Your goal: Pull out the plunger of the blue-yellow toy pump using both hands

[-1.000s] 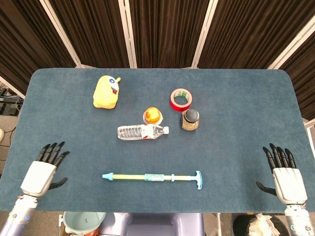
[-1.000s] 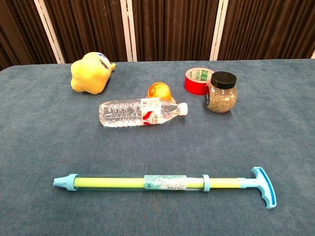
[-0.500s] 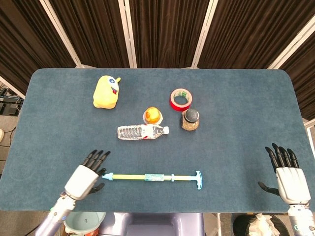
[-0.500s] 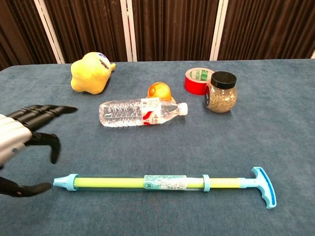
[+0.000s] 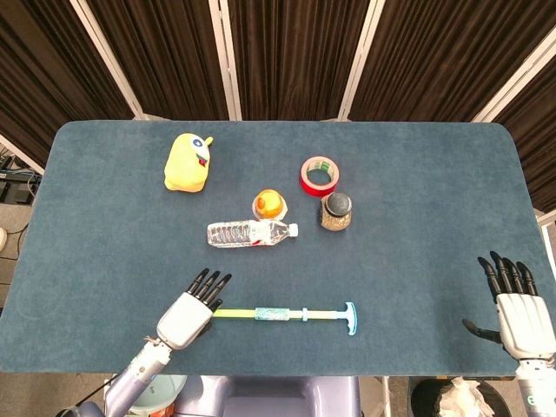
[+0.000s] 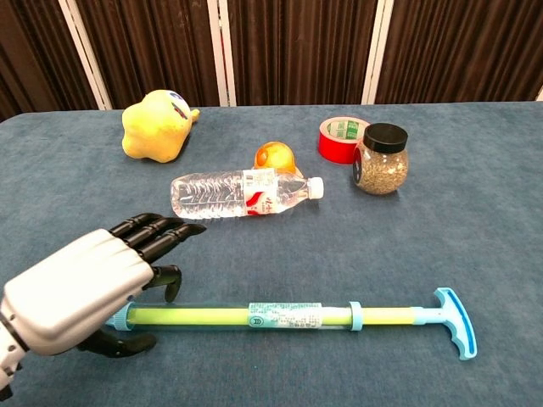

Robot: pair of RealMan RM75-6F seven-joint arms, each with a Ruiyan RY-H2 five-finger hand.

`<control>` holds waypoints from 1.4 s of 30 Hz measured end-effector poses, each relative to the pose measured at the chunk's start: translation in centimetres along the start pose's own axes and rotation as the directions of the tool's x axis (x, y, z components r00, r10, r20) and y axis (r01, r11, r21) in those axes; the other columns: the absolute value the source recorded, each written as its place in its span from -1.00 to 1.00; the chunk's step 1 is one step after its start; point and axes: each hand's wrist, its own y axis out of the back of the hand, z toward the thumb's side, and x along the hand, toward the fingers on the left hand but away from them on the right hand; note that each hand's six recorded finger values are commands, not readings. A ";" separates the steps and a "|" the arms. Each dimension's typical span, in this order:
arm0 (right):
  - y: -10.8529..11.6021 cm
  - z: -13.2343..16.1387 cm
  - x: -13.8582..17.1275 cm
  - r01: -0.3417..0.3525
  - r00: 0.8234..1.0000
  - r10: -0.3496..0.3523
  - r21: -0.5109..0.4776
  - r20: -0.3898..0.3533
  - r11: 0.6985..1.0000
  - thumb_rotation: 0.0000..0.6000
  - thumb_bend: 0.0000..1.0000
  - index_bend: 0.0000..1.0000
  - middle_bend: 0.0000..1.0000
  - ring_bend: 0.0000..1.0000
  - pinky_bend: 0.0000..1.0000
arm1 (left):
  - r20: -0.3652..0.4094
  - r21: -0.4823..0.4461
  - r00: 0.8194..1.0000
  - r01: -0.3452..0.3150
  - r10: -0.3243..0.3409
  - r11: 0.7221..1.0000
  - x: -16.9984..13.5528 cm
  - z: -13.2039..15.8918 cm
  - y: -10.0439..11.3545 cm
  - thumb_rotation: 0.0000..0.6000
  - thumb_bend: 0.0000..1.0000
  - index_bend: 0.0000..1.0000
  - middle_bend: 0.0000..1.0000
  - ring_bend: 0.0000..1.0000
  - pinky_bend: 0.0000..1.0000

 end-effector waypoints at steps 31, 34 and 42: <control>-6.6 6.2 2.1 -0.191 0.978 0.195 0.057 -0.072 0.980 1.00 -0.84 -0.32 -1.00 -1.00 -1.00 | 0.004 -0.005 0.993 -0.117 0.117 0.993 2.2 0.9 0.1 1.00 0.20 0.42 -0.64 -0.92 -0.83; -7.4 7.9 3.0 -0.226 0.968 0.230 0.053 -0.103 0.973 1.00 -0.78 -0.20 -1.00 -1.00 -1.00 | 0.005 -0.010 0.991 -0.136 0.136 0.991 2.2 1.1 0.1 1.00 0.20 0.42 -0.64 -0.92 -0.80; -8.9 12.3 3.2 -0.224 0.963 0.224 0.022 -0.148 0.974 1.00 -0.68 -0.13 -1.00 -1.00 -1.00 | 0.028 -0.016 0.991 -0.133 0.133 0.991 2.2 2.1 -0.9 1.00 0.20 0.42 -0.64 -0.91 -0.80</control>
